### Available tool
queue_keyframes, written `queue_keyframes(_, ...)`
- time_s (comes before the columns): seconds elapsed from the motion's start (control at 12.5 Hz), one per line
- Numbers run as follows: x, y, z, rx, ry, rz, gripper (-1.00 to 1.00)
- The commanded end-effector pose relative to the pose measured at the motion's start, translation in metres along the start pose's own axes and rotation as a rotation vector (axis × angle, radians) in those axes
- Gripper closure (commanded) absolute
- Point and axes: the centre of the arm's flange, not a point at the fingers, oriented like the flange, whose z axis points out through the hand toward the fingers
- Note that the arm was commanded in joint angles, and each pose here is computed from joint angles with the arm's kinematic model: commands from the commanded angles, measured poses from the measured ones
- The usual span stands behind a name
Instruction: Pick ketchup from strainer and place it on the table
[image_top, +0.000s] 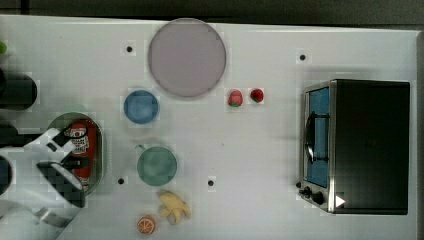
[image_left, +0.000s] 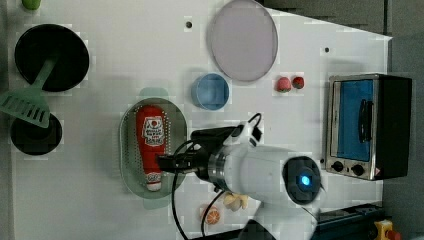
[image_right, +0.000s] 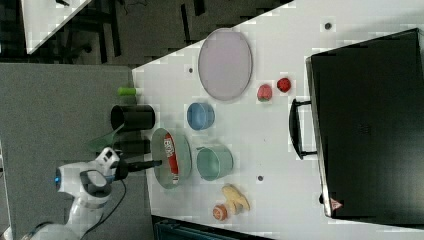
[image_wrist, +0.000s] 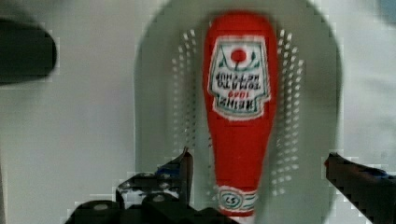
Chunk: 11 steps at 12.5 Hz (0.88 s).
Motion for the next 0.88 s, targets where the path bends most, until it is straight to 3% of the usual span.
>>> queue_keyframes(0.08, 0.004, 0.003, 0.025, 0.072, 0.009, 0.063, -1.0)
queue_keyframes(0.32, 0.004, 0.005, 0.06, 0.126, -0.018, 0.067, -1.0)
queue_keyframes(0.56, 0.006, 0.013, 0.089, 0.127, -0.057, 0.091, -1.0)
queue_keyframes(0.88, 0.012, 0.013, 0.114, 0.112, -0.072, 0.101, -1.0)
